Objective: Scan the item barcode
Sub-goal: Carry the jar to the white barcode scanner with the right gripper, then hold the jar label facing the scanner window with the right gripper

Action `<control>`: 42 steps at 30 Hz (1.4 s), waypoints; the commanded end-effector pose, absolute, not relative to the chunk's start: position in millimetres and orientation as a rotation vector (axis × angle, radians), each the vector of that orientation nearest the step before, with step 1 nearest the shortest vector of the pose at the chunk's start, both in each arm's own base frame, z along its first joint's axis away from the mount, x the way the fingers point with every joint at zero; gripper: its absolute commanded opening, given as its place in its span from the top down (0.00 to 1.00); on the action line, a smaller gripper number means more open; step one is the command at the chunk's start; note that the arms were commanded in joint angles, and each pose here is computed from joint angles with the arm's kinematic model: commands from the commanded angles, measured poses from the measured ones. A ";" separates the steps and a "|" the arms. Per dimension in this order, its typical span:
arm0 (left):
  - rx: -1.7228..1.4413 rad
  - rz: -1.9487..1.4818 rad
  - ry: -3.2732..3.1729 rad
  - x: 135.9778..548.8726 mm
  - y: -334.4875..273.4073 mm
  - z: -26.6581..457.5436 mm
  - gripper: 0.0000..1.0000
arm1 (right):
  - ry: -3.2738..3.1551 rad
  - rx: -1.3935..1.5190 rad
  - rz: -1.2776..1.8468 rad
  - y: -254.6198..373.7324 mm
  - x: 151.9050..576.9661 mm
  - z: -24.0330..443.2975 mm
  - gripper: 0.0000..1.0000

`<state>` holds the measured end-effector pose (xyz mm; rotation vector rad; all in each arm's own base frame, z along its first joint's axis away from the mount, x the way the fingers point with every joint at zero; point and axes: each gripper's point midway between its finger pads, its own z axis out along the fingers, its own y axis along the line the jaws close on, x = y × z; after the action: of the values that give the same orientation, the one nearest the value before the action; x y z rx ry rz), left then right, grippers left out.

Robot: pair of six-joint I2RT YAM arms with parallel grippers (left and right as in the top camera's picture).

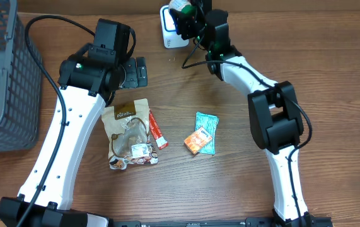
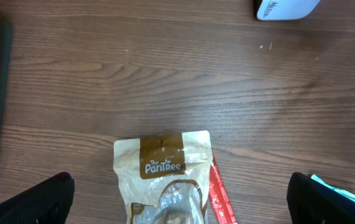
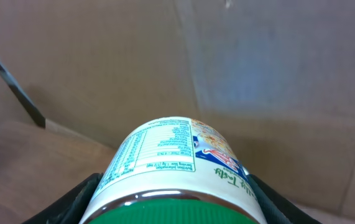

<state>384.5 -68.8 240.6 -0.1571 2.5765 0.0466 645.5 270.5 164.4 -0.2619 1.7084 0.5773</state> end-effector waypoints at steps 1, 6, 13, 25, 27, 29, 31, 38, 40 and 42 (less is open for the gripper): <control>-0.144 0.064 2.558 386.6 -65.5 247.1 0.00 | 1.658 -0.238 0.538 265.5 653.3 169.0 0.96; -0.144 0.064 2.558 386.6 -65.5 247.1 0.00 | 1.628 -0.193 0.534 265.6 657.7 157.2 0.96; -0.144 0.065 2.558 386.6 -65.5 247.1 0.00 | 1.568 -0.087 0.647 270.0 658.1 158.0 0.96; -0.144 0.064 2.558 386.6 -65.5 247.1 0.00 | 1.610 0.022 0.704 269.2 660.4 126.2 0.96; -0.144 0.065 2.558 386.6 -65.5 247.0 0.00 | 1.598 -0.001 0.726 273.0 658.5 129.9 0.96; -0.144 0.065 2.558 386.6 -65.5 247.1 0.00 | 1.531 -0.048 0.775 280.2 653.7 146.8 0.96; -0.144 0.064 2.558 386.6 -65.5 247.1 0.00 | 1.439 -0.097 0.821 282.1 648.2 169.8 0.96; -0.144 0.064 2.558 386.6 -65.5 247.1 0.00 | 1.324 -0.111 0.993 270.5 635.1 250.9 0.96; -0.144 0.065 2.558 386.6 -65.5 247.0 0.00 | 1.321 -0.122 0.997 267.9 631.3 273.5 0.96; -0.144 0.065 2.558 386.6 -65.5 247.1 0.00 | 1.324 -0.119 0.988 262.5 627.6 298.8 0.96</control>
<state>384.5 -68.7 240.6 -0.1572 2.5764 0.0471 647.1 272.7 177.8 -0.0771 1.4844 0.9359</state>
